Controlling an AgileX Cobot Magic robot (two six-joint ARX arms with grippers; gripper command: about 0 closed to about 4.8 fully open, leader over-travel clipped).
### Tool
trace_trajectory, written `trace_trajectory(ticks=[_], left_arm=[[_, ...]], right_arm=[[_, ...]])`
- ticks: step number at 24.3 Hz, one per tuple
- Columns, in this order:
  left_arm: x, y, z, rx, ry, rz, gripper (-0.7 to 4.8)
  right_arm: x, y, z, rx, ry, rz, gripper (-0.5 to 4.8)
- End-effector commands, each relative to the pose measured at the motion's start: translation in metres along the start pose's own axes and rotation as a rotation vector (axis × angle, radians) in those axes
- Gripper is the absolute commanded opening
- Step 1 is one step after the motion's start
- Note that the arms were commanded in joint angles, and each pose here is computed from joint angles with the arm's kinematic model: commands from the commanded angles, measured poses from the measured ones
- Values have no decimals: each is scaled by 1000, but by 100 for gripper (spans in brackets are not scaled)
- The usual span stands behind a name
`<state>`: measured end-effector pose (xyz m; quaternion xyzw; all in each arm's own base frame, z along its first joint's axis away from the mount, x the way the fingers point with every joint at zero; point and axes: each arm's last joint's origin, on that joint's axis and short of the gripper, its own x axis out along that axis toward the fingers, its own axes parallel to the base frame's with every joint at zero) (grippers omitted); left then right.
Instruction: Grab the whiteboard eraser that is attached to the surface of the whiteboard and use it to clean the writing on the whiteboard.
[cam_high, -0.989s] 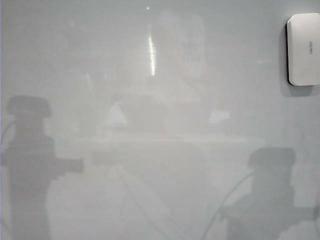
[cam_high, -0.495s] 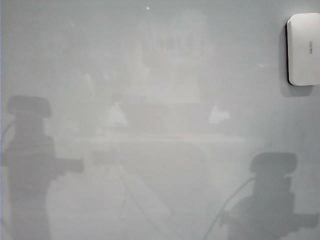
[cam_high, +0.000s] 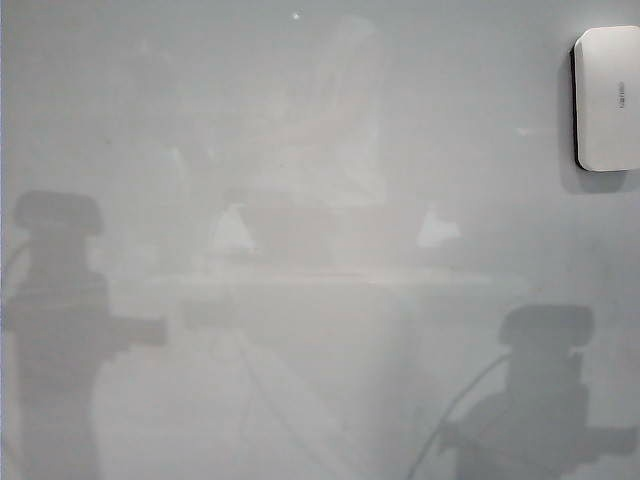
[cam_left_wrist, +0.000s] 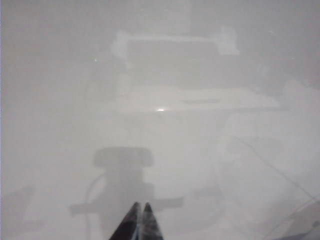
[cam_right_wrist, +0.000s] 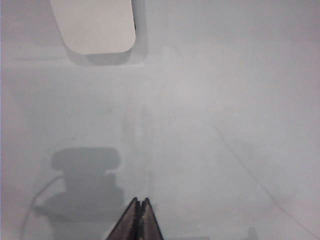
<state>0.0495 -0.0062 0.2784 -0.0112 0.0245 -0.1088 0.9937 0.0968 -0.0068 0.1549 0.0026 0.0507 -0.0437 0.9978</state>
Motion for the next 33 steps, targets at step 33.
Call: trace_trajectory(ticks=[33], left_arm=[[51, 16, -104, 14, -109, 92, -6]], right_arm=[[0, 0, 0, 1, -7, 0, -5]])
